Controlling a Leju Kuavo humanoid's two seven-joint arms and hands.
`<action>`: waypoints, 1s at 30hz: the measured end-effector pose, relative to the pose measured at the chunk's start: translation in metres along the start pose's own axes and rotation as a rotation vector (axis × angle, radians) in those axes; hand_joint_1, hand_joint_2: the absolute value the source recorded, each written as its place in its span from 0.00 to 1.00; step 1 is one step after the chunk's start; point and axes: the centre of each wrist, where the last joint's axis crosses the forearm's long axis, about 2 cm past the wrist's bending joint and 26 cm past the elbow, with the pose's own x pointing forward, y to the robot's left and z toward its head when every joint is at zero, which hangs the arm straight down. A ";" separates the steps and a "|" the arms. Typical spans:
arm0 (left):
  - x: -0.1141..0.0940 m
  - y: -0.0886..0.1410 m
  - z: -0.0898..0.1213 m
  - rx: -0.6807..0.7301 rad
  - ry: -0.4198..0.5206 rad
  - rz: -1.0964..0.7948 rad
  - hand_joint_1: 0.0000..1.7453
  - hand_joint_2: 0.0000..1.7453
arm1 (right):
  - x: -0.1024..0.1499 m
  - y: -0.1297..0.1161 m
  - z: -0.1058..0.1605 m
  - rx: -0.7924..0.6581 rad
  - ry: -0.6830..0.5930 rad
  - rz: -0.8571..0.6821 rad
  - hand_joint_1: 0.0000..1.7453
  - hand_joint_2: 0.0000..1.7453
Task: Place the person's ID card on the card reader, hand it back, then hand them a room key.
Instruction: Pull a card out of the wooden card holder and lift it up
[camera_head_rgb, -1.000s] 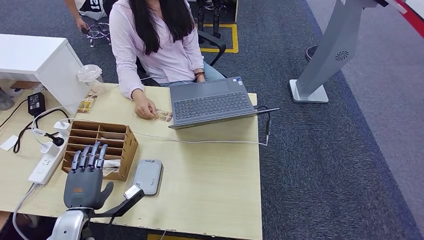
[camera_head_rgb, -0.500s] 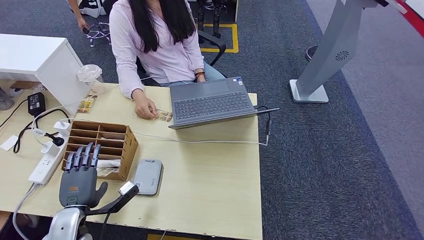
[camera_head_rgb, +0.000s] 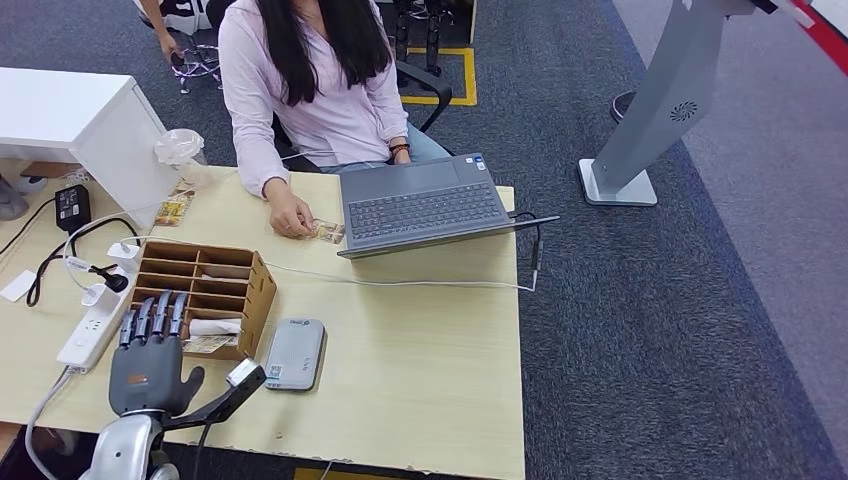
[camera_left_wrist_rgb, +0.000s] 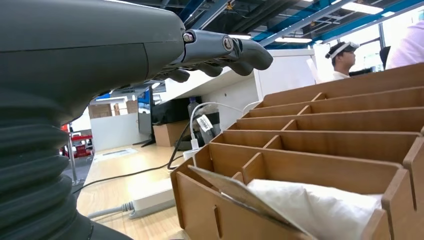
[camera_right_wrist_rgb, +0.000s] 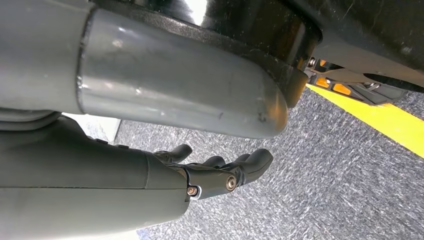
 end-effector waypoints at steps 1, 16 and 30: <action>-0.001 -0.001 0.000 -0.002 0.001 0.000 0.00 1.00 | 0.000 0.000 0.000 0.000 0.000 0.001 0.00 0.00; -0.006 -0.013 0.000 -0.023 0.015 0.004 0.00 1.00 | 0.001 -0.001 0.000 -0.002 -0.002 0.009 0.00 0.00; 0.003 -0.010 -0.004 -0.010 -0.002 0.027 0.00 1.00 | 0.001 -0.001 0.000 -0.003 -0.005 0.023 0.00 0.00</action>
